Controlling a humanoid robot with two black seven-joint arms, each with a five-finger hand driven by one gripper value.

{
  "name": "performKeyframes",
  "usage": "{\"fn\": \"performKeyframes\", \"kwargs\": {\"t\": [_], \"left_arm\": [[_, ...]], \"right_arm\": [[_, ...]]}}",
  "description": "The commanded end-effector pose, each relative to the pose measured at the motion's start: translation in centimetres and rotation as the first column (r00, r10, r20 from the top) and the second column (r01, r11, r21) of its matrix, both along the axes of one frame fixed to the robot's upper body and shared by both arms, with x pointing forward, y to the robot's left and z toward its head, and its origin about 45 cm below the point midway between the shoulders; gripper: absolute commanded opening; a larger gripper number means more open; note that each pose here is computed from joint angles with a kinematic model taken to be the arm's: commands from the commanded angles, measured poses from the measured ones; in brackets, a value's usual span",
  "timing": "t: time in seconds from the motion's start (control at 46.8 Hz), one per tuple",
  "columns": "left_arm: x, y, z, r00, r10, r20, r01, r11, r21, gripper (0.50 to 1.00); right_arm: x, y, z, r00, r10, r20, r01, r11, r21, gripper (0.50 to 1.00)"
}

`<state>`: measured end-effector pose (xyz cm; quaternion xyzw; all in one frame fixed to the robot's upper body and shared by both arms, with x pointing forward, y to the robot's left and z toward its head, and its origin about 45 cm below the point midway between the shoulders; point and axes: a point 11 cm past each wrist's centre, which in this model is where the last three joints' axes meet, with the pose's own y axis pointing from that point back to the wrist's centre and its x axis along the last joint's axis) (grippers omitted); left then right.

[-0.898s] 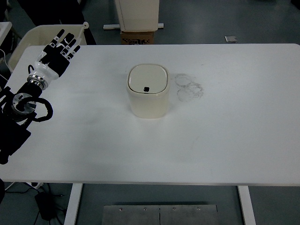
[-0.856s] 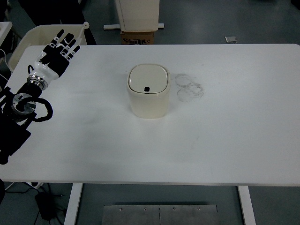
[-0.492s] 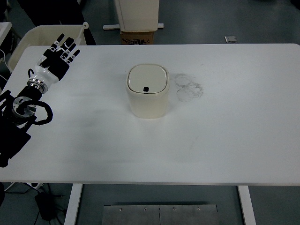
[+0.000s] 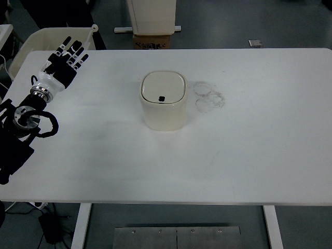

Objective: Open trash can

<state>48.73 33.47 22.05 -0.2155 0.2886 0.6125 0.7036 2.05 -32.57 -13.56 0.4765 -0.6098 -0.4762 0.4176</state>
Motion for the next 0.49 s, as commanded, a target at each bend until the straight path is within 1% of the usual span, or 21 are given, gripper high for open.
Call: {"fn": "performKeyframes", "kwargs": {"t": [0.0, 0.128, 0.299, 0.471], "left_arm": [[0.22, 0.00, 0.46, 1.000, 0.002, 0.008, -0.002, 1.000, 0.001, 1.000], [0.42, -0.02, 0.85, 1.000, 0.004, 0.012, -0.004, 1.000, 0.003, 1.000], [0.08, 0.07, 0.22, 1.000, 0.003, 0.000, -0.003, 1.000, 0.005, 1.000], [0.20, -0.11, 0.45, 1.000, 0.000, 0.005, 0.000, 1.000, 0.003, 1.000]], "right_arm": [[0.00, 0.00, 0.00, 1.000, 0.000, 0.000, 0.000, 1.000, 0.000, 0.993], [0.01, 0.00, 0.00, 1.000, 0.000, 0.001, 0.000, 1.000, 0.000, 0.993], [0.00, 0.00, 0.00, 1.000, 0.000, 0.000, 0.000, 1.000, 0.000, 0.993], [0.01, 0.00, 0.00, 1.000, 0.000, 0.001, 0.000, 1.000, 0.000, 0.993]]}}
